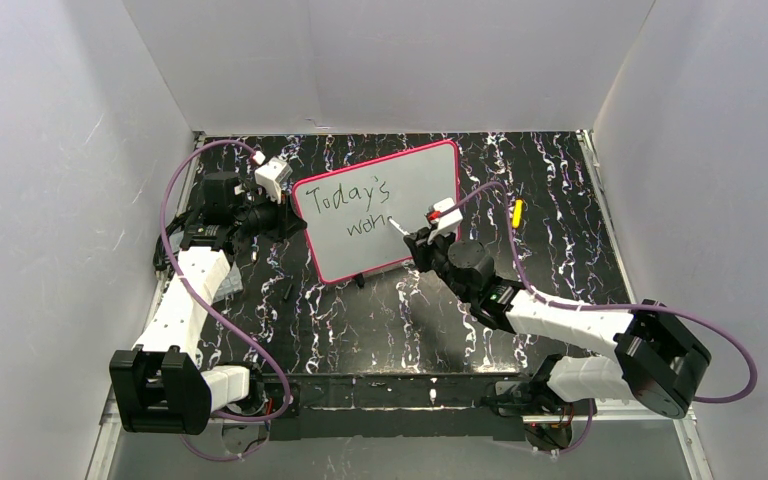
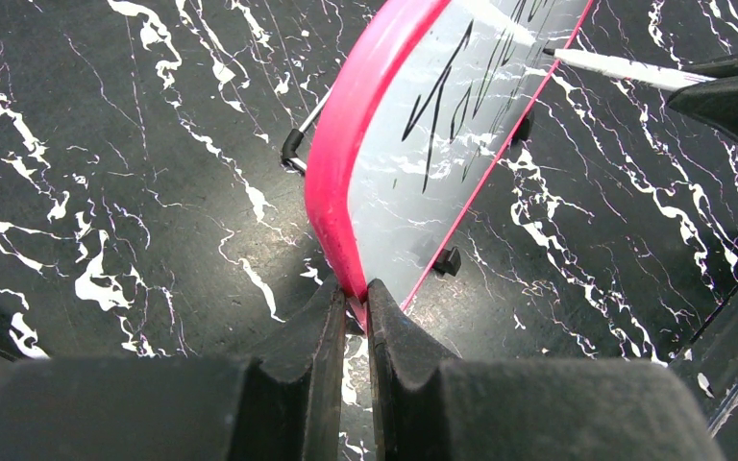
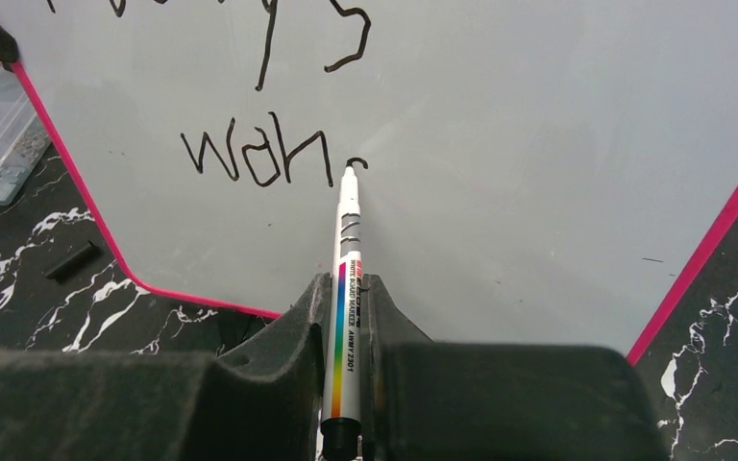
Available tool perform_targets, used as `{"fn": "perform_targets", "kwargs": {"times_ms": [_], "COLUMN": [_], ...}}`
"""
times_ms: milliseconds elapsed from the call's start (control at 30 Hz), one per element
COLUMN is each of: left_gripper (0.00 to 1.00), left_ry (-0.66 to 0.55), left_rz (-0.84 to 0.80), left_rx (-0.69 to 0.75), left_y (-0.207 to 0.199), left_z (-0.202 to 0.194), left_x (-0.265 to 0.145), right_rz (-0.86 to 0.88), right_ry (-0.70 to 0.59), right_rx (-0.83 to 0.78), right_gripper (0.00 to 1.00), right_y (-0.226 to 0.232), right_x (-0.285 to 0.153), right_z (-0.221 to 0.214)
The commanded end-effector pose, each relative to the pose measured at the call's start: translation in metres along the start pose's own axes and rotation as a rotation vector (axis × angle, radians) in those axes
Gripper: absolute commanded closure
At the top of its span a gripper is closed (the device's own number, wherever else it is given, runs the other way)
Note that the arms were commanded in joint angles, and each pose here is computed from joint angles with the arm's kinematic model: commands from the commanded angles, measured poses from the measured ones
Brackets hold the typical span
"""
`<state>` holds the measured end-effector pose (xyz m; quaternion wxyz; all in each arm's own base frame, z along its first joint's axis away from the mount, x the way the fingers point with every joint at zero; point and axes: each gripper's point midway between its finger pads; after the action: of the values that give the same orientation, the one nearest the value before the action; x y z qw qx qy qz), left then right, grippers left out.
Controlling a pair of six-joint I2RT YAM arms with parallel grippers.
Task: Write a sentence on the whiteboard
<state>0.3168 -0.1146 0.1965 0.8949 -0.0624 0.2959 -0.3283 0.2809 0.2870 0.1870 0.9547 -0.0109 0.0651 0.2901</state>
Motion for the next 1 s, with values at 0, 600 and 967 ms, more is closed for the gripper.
{"fn": "perform_targets", "kwargs": {"times_ms": [0,600,967], "left_gripper": [1.00,1.00,1.00], "left_ry": [0.038,0.038,0.038], "left_rz": [-0.013,-0.010,-0.009], "left_rx": [-0.015,-0.015,-0.016], "left_y": [-0.005,-0.004,-0.004], "left_z": [-0.008,-0.008,-0.008], "left_x": [-0.001,-0.002,-0.002], "right_rz": [0.021,-0.011,-0.051], "right_ry": [-0.055,0.024,0.013], "right_rx": [0.006,-0.017,-0.035], "right_gripper": [0.99,0.99,0.99], "right_y": [0.005,-0.004,-0.012], "right_x": [0.007,0.000,-0.001], "right_z": [0.022,-0.004,0.006]}}
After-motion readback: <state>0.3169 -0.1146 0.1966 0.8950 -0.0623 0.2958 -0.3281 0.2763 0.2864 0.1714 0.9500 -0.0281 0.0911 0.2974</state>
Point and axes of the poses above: each gripper's point midway between its finger pads, its own x axis out along the fingers, its own y axis along the line the jaws close on, z = x × y, and after that the axes turned 5 degrees about -x, right-handed
